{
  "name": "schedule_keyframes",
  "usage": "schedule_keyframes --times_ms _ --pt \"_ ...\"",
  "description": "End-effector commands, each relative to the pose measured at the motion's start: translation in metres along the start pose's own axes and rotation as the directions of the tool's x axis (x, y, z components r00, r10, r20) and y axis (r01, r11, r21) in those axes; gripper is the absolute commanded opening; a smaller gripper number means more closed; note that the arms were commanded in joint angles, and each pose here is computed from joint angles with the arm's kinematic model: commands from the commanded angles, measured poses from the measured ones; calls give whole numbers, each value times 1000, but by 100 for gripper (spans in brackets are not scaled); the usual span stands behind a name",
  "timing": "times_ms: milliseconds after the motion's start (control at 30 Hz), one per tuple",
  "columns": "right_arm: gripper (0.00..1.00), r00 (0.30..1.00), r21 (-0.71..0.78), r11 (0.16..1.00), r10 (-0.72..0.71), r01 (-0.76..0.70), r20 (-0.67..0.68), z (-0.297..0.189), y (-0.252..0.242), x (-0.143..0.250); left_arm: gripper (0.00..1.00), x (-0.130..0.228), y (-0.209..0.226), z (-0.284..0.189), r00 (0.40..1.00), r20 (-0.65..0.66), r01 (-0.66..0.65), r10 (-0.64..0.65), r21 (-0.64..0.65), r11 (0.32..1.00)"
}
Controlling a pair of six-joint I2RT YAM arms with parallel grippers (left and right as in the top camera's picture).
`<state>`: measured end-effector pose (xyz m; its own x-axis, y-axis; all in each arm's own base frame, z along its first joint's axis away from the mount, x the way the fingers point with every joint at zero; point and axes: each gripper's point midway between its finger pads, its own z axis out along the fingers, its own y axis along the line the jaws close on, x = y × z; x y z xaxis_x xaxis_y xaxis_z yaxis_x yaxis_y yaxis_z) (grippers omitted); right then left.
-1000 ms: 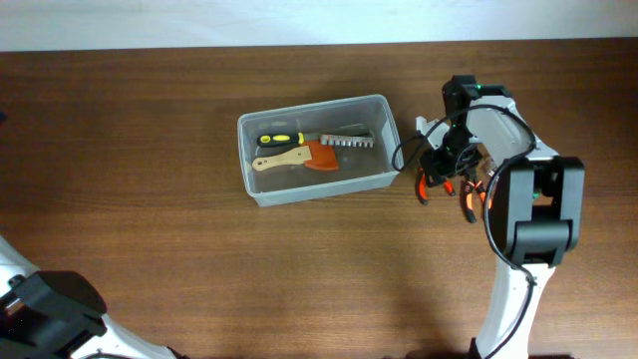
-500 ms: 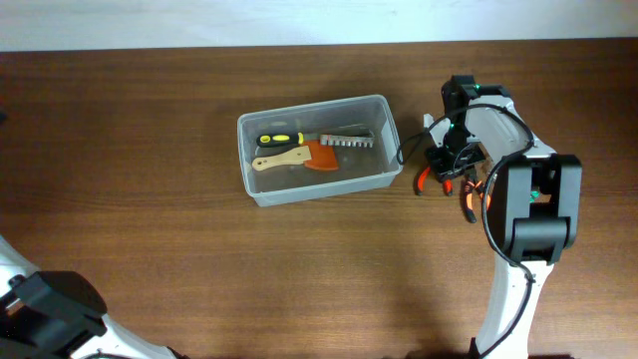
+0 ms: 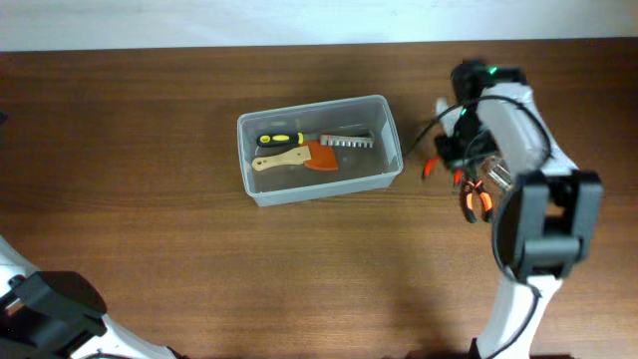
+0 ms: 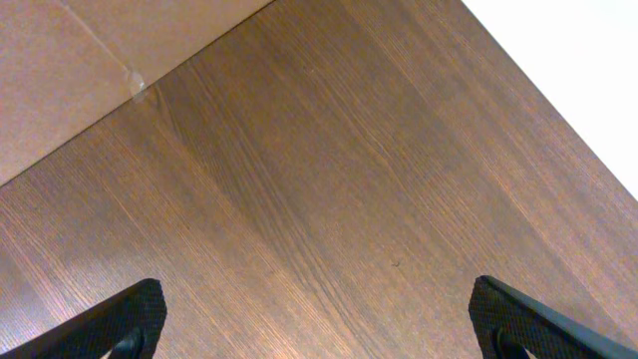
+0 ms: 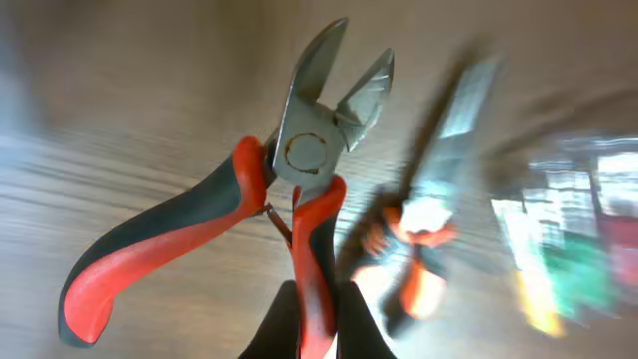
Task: Pack container
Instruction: 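Lift the cutters with the right gripper and lower them into the container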
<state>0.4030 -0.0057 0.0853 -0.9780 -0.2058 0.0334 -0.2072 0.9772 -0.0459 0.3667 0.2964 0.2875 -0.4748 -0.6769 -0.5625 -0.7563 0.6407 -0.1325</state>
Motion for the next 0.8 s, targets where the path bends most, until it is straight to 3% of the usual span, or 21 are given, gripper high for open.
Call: schedule_keyframes --times_ms 0,133,233,367,600,767 --pt "4 964 44 998 21 -34 266 -99 5 -15 99 2 0 5 1000 -14 16 -16 6 1000" --pt "4 907 -5 999 -41 47 419 -153 42 -19 99 2 0 5 1000 -14 16 -16 6 1000" --pt "4 830 -39 956 -231 290 508 -176 92 -21 99 2 0 5 1000 -14 16 -16 6 1000" --pt "4 680 46 852 -448 522 580 -188 147 -33 99 2 0 5 1000 -14 16 -16 6 1000" --pt "4 257 327 496 -788 805 560 -182 229 -58 99 1 0 5 1000 -14 16 -16 6 1000" --pt "4 31 410 245 -886 878 463 -147 267 -68 99 2 0 5 1000 -14 16 -16 6 1000"
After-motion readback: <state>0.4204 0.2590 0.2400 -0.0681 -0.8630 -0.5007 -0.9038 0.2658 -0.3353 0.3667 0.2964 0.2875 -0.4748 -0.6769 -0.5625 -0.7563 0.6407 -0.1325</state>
